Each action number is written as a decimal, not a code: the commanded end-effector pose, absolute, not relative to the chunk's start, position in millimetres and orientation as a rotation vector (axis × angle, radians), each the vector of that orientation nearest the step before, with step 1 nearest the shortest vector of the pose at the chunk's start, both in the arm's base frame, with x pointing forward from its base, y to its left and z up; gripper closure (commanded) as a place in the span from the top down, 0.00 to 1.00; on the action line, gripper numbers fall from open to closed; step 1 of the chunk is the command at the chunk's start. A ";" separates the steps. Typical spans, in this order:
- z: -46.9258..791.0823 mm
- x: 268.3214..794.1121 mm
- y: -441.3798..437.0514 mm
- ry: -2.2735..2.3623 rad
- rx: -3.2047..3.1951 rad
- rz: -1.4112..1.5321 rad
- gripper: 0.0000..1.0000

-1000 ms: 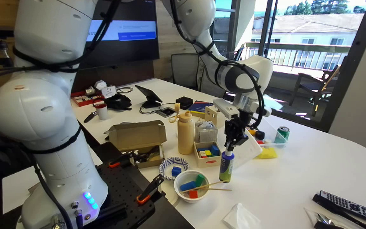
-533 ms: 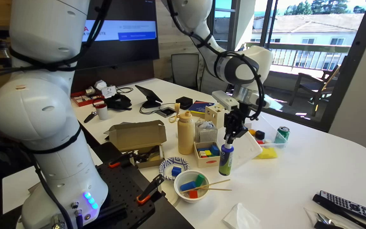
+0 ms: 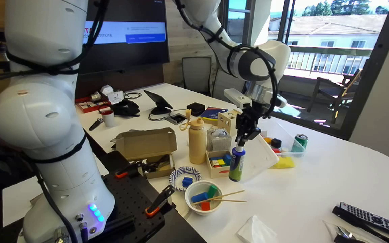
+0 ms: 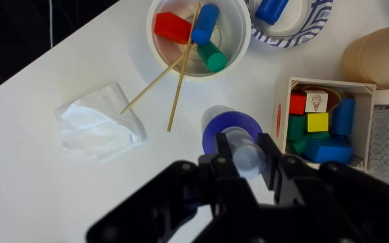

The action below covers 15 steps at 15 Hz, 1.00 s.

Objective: Uncover the yellow and blue bottle

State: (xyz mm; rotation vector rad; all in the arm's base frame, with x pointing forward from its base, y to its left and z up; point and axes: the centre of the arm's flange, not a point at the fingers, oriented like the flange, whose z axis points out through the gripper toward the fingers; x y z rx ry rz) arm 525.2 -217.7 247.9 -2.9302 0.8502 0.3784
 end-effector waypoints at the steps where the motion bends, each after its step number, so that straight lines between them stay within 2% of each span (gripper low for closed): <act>1: 254.9 520.0 -215.5 0.898 -2.890 0.410 0.06; 9: 211.2 527.7 -220.6 1.021 -2.916 0.392 0.06; 15: 192.7 534.6 -233.9 0.920 -2.929 0.284 0.06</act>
